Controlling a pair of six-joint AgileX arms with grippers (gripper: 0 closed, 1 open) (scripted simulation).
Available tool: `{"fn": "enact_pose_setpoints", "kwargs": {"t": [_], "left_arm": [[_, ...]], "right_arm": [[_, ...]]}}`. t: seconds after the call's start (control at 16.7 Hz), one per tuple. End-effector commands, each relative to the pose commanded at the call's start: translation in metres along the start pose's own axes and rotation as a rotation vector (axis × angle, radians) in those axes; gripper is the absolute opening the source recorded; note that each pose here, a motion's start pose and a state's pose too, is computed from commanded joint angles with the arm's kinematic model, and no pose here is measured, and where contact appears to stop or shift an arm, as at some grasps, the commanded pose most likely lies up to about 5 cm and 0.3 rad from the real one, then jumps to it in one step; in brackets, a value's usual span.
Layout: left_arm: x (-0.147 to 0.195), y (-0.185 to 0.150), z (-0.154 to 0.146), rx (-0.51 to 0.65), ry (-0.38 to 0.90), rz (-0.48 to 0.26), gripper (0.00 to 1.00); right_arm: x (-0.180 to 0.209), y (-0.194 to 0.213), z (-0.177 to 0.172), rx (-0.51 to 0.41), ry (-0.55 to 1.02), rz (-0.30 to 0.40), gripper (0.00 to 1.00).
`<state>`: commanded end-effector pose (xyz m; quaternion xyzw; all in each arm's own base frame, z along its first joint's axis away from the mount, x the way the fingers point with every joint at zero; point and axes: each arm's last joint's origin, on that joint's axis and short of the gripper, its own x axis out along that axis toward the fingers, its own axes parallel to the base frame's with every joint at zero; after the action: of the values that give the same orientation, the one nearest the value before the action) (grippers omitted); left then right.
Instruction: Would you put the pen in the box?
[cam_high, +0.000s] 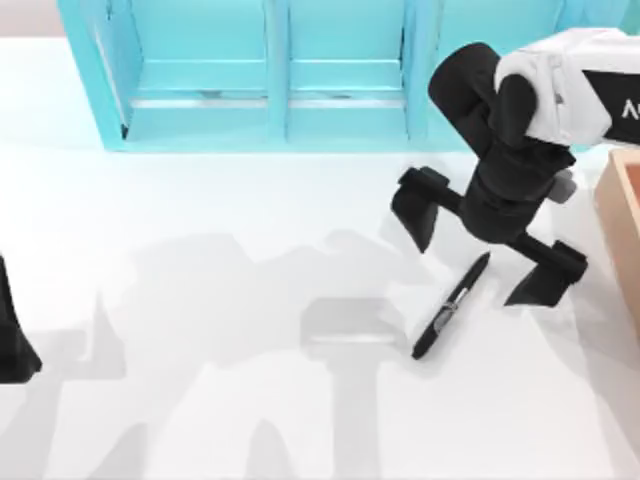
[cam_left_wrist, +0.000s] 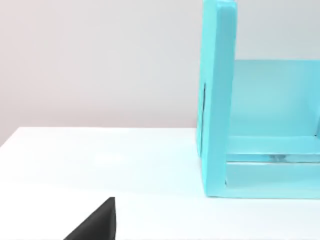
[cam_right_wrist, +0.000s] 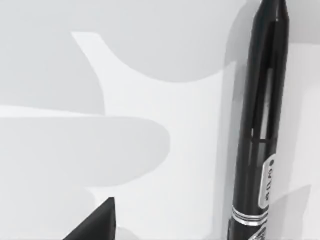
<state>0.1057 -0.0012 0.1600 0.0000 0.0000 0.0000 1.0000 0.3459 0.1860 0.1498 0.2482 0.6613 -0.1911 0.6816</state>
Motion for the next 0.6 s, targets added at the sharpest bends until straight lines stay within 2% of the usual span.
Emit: {"fn": "enact_pose_setpoints", "kwargs": {"t": [0.3,0.6], "left_arm": [[0.0,0.0,0.0,0.0,0.0,0.0,1.0],[0.0,0.0,0.0,0.0,0.0,0.0,1.0]], "right_arm": [[0.058,-0.001,-0.001,0.0,-0.002,0.005,1.0],[0.064,-0.002,-0.002,0.001,0.0,0.001,1.0]]}}
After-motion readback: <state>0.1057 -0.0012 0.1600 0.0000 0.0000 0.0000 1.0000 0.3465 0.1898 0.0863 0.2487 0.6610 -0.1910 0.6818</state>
